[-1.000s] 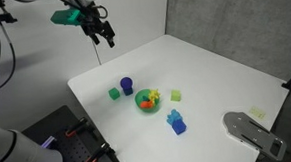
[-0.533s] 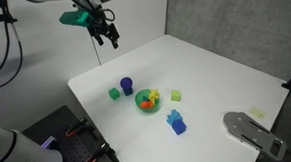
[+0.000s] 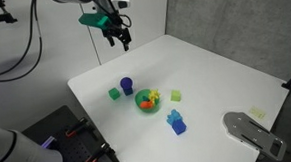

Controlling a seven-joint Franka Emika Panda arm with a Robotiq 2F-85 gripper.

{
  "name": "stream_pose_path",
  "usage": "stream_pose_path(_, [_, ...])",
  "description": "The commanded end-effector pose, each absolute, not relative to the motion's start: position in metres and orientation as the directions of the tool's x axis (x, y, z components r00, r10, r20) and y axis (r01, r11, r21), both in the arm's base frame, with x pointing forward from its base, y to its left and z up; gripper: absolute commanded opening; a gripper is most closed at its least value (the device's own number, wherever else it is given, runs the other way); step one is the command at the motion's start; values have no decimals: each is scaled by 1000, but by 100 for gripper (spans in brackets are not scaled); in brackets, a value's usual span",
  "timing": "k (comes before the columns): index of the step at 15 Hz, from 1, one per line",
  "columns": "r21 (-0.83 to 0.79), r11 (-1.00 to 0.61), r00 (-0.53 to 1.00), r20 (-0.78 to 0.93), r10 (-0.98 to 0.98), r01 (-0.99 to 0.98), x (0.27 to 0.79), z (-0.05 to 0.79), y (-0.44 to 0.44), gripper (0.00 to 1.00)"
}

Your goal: Take the round yellow toy out of the bowl and put it on the blue block

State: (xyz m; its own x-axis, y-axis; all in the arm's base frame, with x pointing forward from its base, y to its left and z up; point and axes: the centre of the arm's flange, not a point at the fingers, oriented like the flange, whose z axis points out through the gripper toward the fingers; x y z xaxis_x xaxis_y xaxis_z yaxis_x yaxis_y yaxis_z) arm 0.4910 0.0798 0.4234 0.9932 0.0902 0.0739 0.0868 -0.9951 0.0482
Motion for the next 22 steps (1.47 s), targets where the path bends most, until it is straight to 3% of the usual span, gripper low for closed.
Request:
stream_pose_path(1, [34, -999, 999, 38, 12, 11, 522, 407, 60, 100])
stream_pose_path(22, [109, -962, 968, 34, -248, -250, 585, 229, -10, 100])
